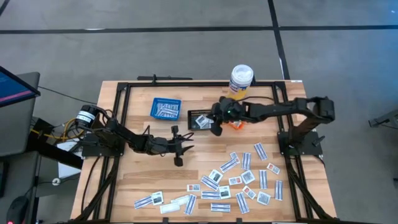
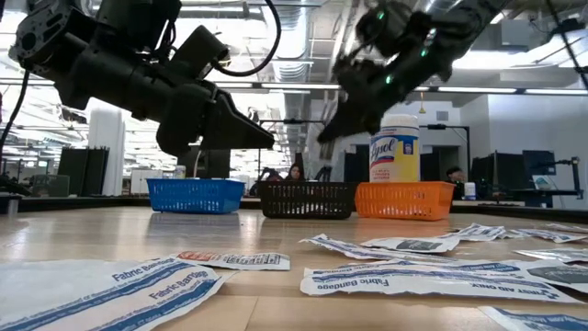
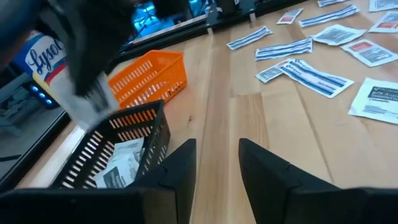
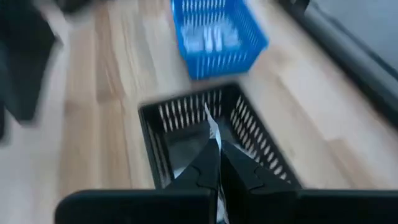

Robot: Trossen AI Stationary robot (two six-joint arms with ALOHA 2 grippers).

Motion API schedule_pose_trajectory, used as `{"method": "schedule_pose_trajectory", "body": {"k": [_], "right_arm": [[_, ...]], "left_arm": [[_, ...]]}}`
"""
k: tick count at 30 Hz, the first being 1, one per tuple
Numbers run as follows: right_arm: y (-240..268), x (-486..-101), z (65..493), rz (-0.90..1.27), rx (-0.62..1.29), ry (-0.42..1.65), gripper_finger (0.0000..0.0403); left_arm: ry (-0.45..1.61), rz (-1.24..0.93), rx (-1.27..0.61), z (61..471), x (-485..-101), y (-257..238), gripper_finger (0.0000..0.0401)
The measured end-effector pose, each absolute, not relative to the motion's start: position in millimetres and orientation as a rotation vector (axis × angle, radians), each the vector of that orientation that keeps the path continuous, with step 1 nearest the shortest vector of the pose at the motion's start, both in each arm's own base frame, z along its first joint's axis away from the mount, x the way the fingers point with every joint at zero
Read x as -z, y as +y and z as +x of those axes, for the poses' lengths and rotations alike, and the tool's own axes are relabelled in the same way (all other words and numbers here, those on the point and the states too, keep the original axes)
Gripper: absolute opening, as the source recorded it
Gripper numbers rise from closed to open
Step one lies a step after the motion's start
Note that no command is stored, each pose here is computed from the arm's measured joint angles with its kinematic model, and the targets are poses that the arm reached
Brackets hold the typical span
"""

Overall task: Pick & Place First Aid Supplies
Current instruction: Put the towelette pack into the black bin, then put the ointment pack into the orange bin

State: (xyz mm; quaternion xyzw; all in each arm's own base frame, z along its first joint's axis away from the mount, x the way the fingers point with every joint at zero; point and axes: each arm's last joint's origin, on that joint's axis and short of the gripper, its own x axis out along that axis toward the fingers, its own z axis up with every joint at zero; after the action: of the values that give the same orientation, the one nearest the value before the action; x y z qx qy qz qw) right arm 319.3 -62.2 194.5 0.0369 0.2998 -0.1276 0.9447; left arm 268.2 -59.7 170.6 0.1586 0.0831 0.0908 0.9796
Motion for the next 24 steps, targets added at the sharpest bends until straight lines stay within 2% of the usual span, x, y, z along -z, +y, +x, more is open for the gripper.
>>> {"method": "schedule_pose_trajectory", "body": {"k": [4, 8, 15, 17, 19, 24], "right_arm": [[-63.2, -180.3, 331.9, 0.077, 0.242, 0.659, 0.0010], [-66.1, -176.3, 341.9, 0.070, 0.263, 0.682, 0.0046], [-63.0, -189.4, 345.5, 0.065, 0.256, 0.667, 0.0116], [-60.4, -203.4, 345.6, 0.061, 0.249, 0.641, 0.0131], [-55.7, -219.5, 340.4, 0.058, 0.239, 0.659, 0.0144], [-32.9, -262.0, 318.1, 0.053, 0.189, 0.653, 0.0159]], "left_arm": [[0.167, 0.305, -0.187, 268.6, -170.6, -57.9, 0.0121], [0.166, 0.305, -0.184, 268.7, -170.6, -57.9, 0.0121], [0.159, 0.231, -0.188, 268.6, -170.7, -58.2, 0.0121], [0.156, 0.205, -0.184, 268.3, -170.7, -59.4, 0.0121], [0.152, 0.192, -0.129, 268.4, -170.6, -61.7, 0.0121], [0.135, 0.133, 0.179, 267.7, -170.6, -73.0, 0.0121]]}}
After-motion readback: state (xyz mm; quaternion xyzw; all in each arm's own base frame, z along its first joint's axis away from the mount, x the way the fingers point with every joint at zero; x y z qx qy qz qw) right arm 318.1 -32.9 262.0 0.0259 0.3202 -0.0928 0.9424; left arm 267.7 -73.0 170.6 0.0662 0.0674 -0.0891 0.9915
